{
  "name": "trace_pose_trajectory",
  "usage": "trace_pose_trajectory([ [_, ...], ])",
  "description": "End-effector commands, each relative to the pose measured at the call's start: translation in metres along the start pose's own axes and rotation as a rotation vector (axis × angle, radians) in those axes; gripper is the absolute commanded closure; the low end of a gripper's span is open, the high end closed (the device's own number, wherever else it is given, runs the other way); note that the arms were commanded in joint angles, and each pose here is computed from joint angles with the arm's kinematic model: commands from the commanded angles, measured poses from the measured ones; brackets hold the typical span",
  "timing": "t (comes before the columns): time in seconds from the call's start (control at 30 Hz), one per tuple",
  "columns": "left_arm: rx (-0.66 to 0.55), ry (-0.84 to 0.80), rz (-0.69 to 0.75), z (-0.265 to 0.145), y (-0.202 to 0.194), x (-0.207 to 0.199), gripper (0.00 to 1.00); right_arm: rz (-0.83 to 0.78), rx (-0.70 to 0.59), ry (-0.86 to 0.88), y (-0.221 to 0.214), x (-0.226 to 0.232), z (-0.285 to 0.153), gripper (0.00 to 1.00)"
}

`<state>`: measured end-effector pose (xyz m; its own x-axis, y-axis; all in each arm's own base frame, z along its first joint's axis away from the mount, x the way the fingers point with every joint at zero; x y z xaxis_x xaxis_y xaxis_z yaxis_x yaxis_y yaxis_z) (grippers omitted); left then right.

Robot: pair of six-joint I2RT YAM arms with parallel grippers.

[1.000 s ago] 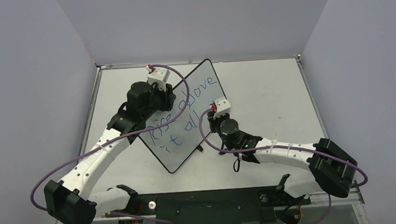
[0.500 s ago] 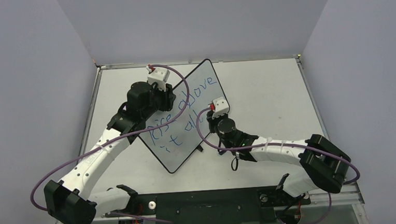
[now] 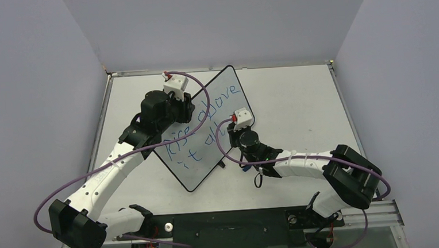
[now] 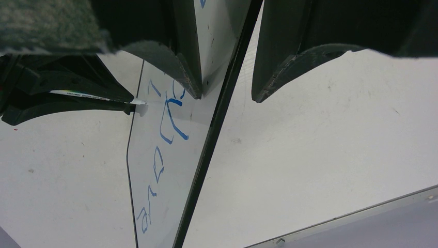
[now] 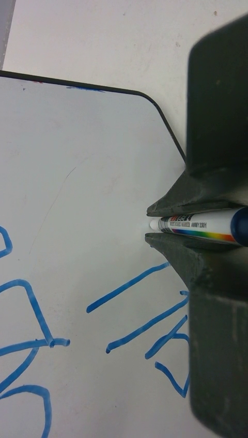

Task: Write a sentence on the whiteboard
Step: Put down the whiteboard on the whiteboard stand.

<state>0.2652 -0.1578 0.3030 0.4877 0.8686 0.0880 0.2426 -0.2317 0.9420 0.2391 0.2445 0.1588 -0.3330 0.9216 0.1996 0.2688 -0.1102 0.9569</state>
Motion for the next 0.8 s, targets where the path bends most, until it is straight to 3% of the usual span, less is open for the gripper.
trace_pose_trajectory([
  [0.0, -0.16, -0.026, 0.0, -0.007, 0.036, -0.003, 1.0, 0.07, -0.07, 0.029, 0.016, 0.007, 0.008, 1.0],
  [0.5, -0.157, -0.025, -0.001, -0.006, 0.035, -0.003, 1.0, 0.065, -0.047, 0.025, 0.01, 0.003, 0.007, 1.0],
  [0.77, -0.145, -0.018, 0.0, -0.004, 0.034, -0.002, 1.0, 0.058, -0.064, 0.001, 0.03, -0.006, -0.017, 1.0],
])
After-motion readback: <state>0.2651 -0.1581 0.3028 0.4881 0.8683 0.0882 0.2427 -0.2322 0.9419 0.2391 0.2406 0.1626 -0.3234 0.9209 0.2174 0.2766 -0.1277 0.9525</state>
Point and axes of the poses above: each gripper's point midway between its finger pads, its own z axis out along the fingers, its own x axis along the line the jaws close on, y = z × x, the point moved 9 cm from there along -z, back along the fingers, and after that the axes turned 10 degrees about z, right-handed, at the moved point
